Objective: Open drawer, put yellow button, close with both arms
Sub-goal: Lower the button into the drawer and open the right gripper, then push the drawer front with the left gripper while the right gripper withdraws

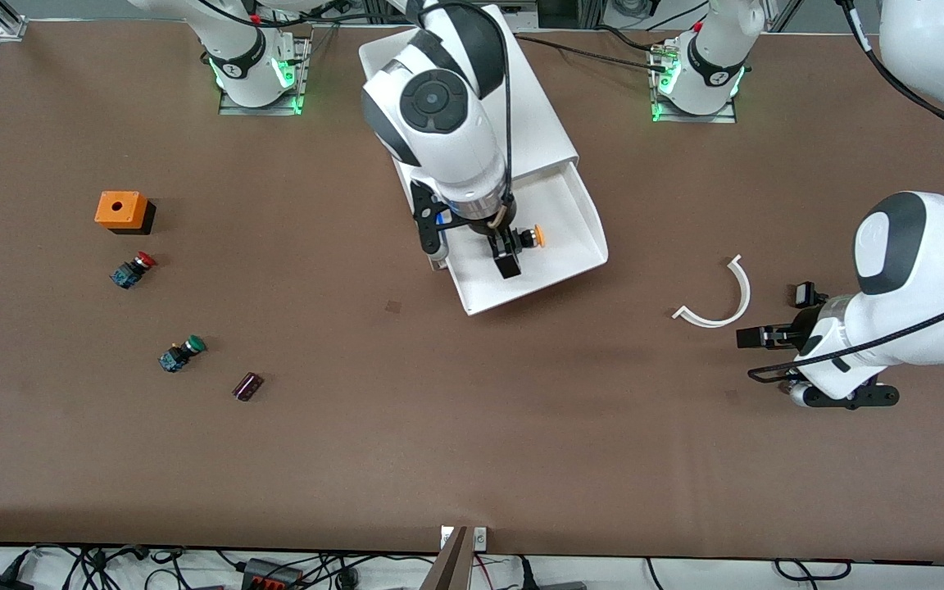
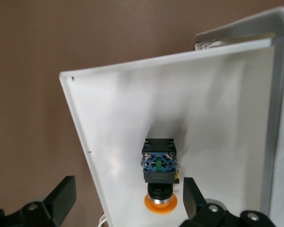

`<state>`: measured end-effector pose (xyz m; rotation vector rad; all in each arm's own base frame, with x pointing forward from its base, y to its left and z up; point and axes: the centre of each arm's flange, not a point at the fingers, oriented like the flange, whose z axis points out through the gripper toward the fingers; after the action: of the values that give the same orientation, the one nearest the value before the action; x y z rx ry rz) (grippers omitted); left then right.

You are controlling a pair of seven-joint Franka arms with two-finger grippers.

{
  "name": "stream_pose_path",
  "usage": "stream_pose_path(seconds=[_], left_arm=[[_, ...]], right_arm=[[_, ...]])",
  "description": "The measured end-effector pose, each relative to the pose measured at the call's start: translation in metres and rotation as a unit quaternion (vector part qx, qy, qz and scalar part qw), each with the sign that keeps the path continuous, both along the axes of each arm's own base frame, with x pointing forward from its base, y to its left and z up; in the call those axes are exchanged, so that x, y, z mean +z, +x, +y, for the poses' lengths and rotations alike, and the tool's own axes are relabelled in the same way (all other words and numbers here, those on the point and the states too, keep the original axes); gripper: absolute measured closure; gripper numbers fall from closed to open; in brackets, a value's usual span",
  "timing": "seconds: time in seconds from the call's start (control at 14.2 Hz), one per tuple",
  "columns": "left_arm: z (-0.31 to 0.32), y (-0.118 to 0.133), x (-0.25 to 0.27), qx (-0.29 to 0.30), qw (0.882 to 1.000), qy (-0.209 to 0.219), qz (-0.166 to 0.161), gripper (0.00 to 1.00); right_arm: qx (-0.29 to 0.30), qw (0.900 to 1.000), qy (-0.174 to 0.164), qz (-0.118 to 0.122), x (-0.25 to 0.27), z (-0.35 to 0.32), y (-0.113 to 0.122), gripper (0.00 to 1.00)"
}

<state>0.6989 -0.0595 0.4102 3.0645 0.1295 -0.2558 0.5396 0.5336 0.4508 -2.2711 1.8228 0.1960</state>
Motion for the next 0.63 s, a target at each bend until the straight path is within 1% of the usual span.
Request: stream_pose_path(seconds=[0.21, 0.28, 0.42, 0.63], left_arm=[[-0.046, -0.004, 0.006, 0.063, 0.998, -0.003, 0.000, 0.00], [-0.063, -0.007, 0.007, 0.086, 0.996, -0.003, 0.002, 0.00], [-0.098, -0.013, 0.009, 0.105, 0.994, -0.001, 0.003, 0.00], [-0.150, -0.016, 0.008, 0.114, 0.993, -0.013, -0.028, 0.00]], right_arm=[[-0.013, 1.000, -0.004, 0.002, 0.010, -0.028, 0.023, 0.00], [0.000, 1.000, -0.008, -0.001, 0.012, -0.041, 0.033, 0.00], [0.058, 0.998, -0.021, -0.005, 0.022, -0.076, 0.052, 0.00], [0.159, 0.986, -0.045, 0.011, 0.033, -0.136, 0.072, 0.00]])
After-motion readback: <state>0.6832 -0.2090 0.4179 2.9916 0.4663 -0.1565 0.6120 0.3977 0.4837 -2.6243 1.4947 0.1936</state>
